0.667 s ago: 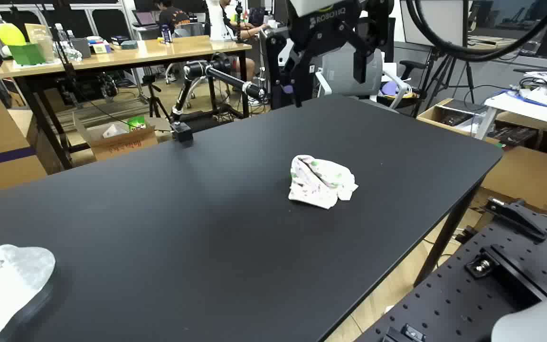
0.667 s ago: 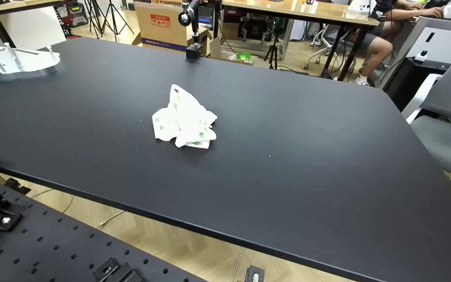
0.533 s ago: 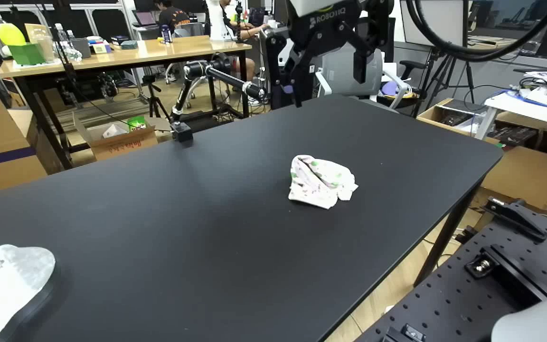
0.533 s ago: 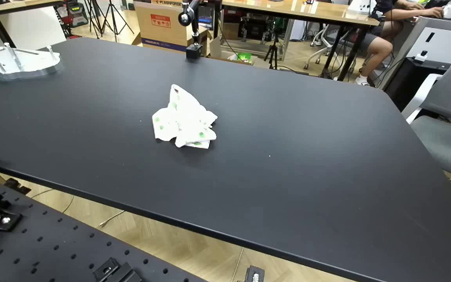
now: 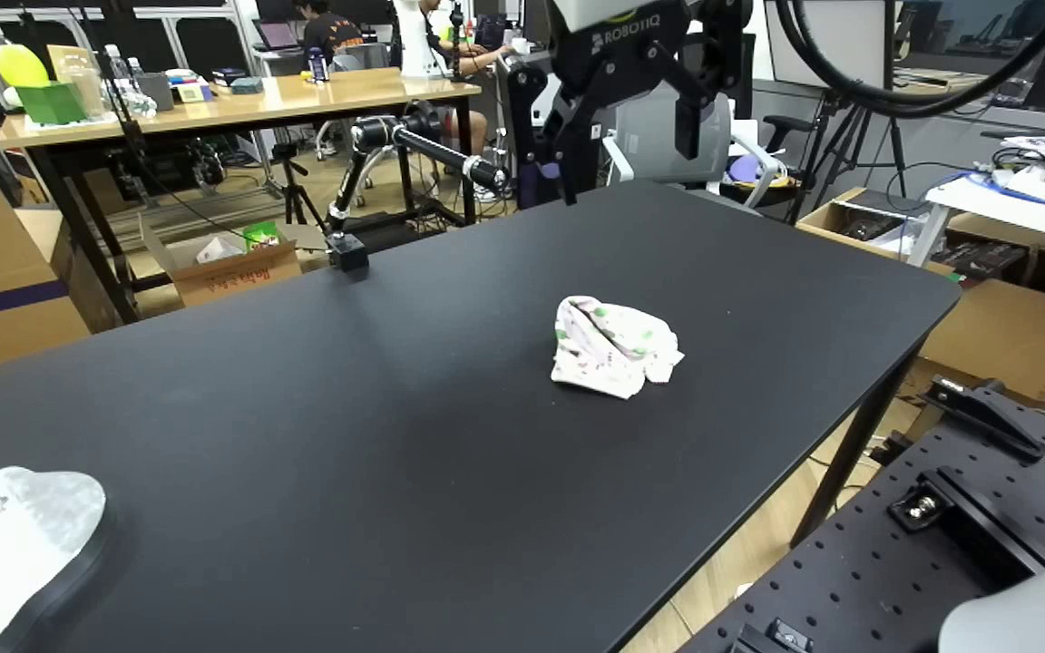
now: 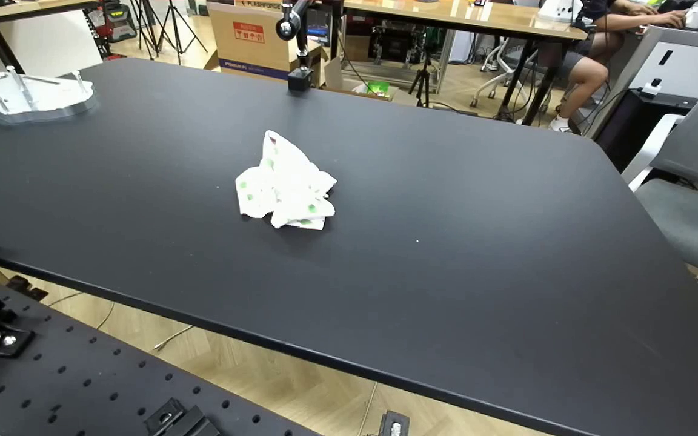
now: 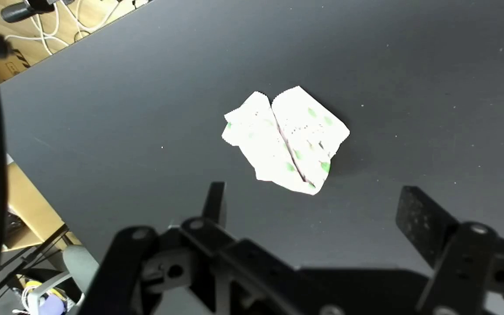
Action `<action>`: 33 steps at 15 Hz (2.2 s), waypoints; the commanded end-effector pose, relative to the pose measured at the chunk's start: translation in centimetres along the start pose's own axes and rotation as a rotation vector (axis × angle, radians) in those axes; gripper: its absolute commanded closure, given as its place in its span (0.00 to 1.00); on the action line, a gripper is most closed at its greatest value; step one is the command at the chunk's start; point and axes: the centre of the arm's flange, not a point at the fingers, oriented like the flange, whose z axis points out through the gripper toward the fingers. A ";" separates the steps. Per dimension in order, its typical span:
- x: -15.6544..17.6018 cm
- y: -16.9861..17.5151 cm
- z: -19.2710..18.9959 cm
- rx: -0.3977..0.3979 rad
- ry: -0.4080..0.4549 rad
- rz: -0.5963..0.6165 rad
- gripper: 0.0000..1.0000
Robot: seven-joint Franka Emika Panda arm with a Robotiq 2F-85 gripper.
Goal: Pick the piece of paper and thrown it in the black trash can
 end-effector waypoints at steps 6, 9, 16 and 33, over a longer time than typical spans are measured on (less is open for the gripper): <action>0.6 0.6 1.0 -0.041 0.031 0.001 0.00; 1.7 2.2 3.6 -0.093 0.095 -0.038 0.00; 4.9 4.0 5.7 -0.063 0.132 -0.083 0.00; 10.5 6.3 17.9 0.108 0.015 -0.299 0.00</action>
